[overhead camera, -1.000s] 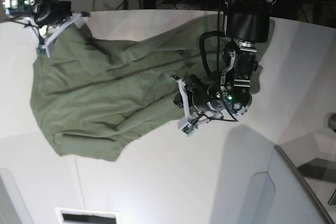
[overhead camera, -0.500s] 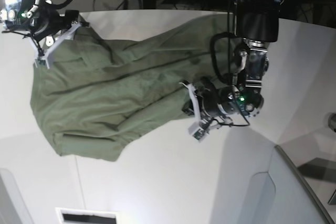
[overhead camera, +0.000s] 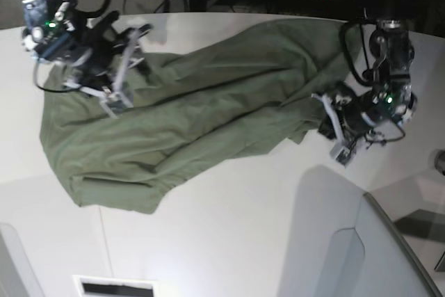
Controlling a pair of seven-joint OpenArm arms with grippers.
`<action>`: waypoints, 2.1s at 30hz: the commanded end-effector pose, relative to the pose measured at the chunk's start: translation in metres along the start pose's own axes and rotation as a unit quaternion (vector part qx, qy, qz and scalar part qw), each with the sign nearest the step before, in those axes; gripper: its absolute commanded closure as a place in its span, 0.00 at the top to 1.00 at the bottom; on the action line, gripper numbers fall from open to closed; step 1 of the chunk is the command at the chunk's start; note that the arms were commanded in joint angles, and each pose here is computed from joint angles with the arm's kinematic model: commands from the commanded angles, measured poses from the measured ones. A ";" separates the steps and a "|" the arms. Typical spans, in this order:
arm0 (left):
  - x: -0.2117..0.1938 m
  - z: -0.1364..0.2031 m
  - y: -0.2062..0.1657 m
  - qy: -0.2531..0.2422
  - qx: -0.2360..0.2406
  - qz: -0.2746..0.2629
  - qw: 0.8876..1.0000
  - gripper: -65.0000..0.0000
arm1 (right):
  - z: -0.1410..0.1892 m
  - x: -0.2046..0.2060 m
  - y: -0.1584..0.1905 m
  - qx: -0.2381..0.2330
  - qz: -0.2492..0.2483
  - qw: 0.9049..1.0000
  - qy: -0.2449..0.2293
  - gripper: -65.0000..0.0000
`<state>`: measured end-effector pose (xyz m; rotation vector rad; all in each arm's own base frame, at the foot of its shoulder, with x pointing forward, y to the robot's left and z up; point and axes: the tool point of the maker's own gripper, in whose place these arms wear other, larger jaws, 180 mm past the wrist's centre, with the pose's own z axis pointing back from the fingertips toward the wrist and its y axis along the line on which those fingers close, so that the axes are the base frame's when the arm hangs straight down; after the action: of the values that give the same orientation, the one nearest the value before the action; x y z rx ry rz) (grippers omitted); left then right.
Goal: Layout the t-shirt on the table in an organized manner, then fold the t-shirt properly
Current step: 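Lift the shirt with both grippers and shake it out, then lower the shirt and bring both grippers together over its middle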
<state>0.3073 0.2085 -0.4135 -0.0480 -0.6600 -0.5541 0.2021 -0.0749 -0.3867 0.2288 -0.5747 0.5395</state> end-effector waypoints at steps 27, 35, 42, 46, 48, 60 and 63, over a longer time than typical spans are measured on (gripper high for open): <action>-0.138 0.019 -0.121 0.146 -0.120 -0.052 0.981 0.00 | -0.135 0.044 0.037 0.111 0.085 0.984 0.112 0.03; -0.119 0.044 -0.137 0.111 -0.121 -0.077 0.983 0.00 | -0.120 0.030 0.054 0.120 0.089 0.984 0.100 0.03; -0.050 0.026 -0.110 0.039 -0.082 -0.094 0.991 0.00 | -0.104 0.027 0.070 0.127 0.098 0.982 0.096 0.03; -0.028 0.004 -0.106 0.025 -0.083 -0.080 0.993 0.00 | -0.104 0.015 0.077 0.135 0.093 0.981 0.105 0.04; -0.028 -0.006 -0.118 0.032 -0.102 -0.087 0.990 0.00 | -0.104 0.012 0.085 0.144 0.087 0.980 0.105 0.04; -0.034 -0.016 -0.155 0.045 -0.149 -0.111 0.982 0.00 | -0.104 0.006 0.090 0.149 0.080 0.980 0.109 0.04; -0.034 -0.022 -0.143 0.050 -0.132 -0.100 0.985 0.00 | -0.109 -0.007 0.089 0.152 0.073 0.977 0.129 0.04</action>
<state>0.2157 0.0959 -0.4774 -0.2136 -0.4570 -0.8332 0.1903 0.0322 -0.4810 0.3954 -0.2273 0.7859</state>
